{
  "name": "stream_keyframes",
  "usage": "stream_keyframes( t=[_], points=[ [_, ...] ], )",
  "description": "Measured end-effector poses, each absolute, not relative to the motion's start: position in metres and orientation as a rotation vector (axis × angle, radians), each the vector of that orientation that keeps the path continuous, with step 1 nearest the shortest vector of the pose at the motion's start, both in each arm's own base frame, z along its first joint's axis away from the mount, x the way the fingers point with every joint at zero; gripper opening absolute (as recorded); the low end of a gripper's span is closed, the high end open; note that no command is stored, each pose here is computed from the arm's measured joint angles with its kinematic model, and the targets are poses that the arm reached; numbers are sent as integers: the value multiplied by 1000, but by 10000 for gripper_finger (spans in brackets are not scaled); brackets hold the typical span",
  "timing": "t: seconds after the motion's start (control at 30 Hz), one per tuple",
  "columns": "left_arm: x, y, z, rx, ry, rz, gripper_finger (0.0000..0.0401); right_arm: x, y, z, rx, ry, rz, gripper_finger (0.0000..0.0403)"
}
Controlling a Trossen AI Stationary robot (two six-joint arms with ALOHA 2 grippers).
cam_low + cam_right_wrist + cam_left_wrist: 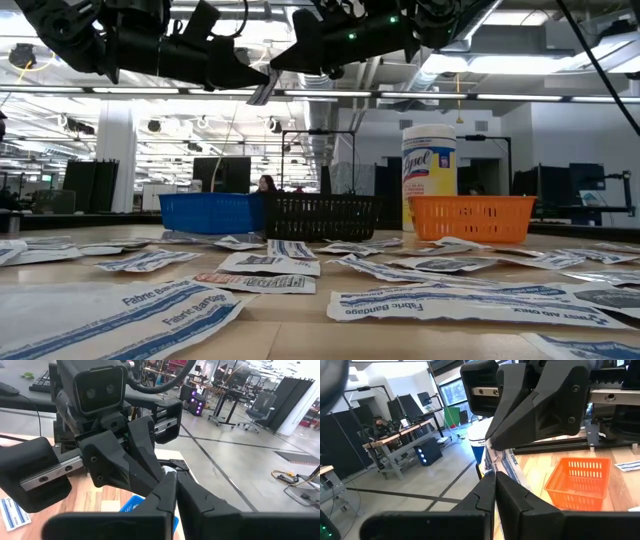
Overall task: Pick & Place First Aid Supplies
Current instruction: Put the bandage into the blue container
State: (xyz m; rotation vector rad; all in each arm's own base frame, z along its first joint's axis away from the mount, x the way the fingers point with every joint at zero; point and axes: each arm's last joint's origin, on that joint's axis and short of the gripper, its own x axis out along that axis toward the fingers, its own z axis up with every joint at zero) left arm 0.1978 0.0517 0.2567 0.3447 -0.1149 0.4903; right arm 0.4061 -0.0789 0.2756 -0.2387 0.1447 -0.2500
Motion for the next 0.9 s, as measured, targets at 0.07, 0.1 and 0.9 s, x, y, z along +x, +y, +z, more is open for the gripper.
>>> stream_keyframes(
  t=[0.07,0.1,0.9],
  points=[
    [198,52,257,345,-115,490,12,406,-79,275,-254,149,-248,8],
    [198,52,257,345,-115,490,12,406,-79,275,-257,151,-248,8],
    [198,53,256,320,-101,522,144,392,-60,285,-517,338,-294,1]
  ],
)
